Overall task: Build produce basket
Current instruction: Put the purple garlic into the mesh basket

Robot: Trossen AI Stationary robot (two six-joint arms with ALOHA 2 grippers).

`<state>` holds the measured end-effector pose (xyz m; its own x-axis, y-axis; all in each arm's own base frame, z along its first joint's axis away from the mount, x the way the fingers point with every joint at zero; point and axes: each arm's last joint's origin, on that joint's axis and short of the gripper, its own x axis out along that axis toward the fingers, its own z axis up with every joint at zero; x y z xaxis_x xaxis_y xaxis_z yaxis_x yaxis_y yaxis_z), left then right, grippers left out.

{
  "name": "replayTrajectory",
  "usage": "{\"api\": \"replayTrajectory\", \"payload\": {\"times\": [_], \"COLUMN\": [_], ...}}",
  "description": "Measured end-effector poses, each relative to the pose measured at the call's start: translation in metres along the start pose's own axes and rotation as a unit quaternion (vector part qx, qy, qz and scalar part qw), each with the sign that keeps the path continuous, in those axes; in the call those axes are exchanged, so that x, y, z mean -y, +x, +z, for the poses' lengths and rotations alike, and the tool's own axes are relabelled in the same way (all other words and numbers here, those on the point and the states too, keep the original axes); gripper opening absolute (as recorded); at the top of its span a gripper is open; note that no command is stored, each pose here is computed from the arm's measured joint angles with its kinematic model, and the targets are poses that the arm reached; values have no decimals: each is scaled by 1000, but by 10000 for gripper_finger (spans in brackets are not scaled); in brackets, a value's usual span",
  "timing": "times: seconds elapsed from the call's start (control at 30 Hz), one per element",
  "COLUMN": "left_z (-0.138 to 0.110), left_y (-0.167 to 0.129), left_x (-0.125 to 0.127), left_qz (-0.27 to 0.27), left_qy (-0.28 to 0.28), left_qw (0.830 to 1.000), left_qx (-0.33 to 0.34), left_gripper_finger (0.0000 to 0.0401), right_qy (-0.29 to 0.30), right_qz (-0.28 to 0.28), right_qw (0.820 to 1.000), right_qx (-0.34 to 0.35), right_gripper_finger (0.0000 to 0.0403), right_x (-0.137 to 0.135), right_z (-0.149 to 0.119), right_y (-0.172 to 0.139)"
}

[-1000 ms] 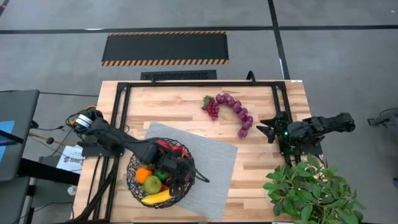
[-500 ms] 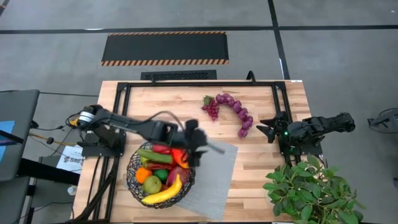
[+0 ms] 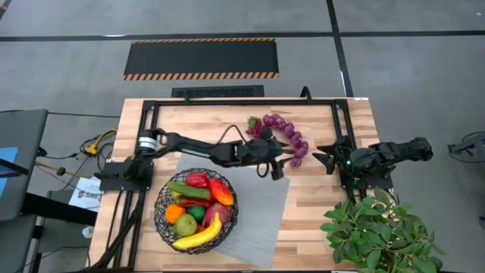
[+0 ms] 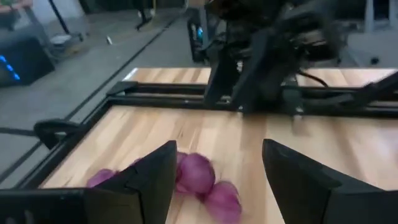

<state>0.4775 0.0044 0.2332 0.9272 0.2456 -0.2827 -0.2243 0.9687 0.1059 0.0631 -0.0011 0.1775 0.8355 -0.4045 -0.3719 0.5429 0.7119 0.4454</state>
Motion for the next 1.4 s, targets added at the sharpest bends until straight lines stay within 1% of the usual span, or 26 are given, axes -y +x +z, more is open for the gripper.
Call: {"api": "replayTrajectory", "payload": {"times": [0.07, 0.27, 0.4, 0.47, 0.6, 0.77, 1.03, 1.17, 1.3, 1.4], "left_z": [-15, -58, -74, -77, -79, -88, -99, -104, -105, -105], "left_y": [12, 46, 68, 79, 96, 107, 108, 111, 111, 111], "left_x": [3, 14, 18, 21, 28, 30, 19, 14, 13, 13], "left_qz": [8, 8, 9, 10, 31, 43, 45, 35, 38, 38], "left_qy": [-1, -9, -3, 12, 48, 62, 33, 11, -4, -6], "left_qw": [1000, 999, 1000, 1000, 998, 995, 991, 991, 991, 991], "left_qx": [2, 45, 20, 4, -31, -67, -123, -128, -131, -131], "left_gripper_finger": [222, 222, 222, 222, 222, 222, 216, 189, 160, 142], "right_qy": [0, 0, 0, 0, 1, 1, 3, 3, 7, 11], "right_qz": [0, 0, -1, 0, 0, -1, -1, -1, -1, -1], "right_qw": [1000, 1000, 1000, 1000, 1000, 1000, 1000, 1000, 1000, 1000], "right_qx": [0, 0, 0, 0, 0, -1, -1, -1, -2, -2], "right_gripper_finger": [255, 255, 255, 255, 255, 255, 255, 255, 255, 255], "right_x": [0, 0, 0, 0, 0, 0, 0, 0, 0, 0], "right_z": [0, 0, 0, 0, 0, 0, 0, 0, 0, 0], "right_y": [0, 0, 0, 0, 0, 0, 0, 0, 0, 0]}}
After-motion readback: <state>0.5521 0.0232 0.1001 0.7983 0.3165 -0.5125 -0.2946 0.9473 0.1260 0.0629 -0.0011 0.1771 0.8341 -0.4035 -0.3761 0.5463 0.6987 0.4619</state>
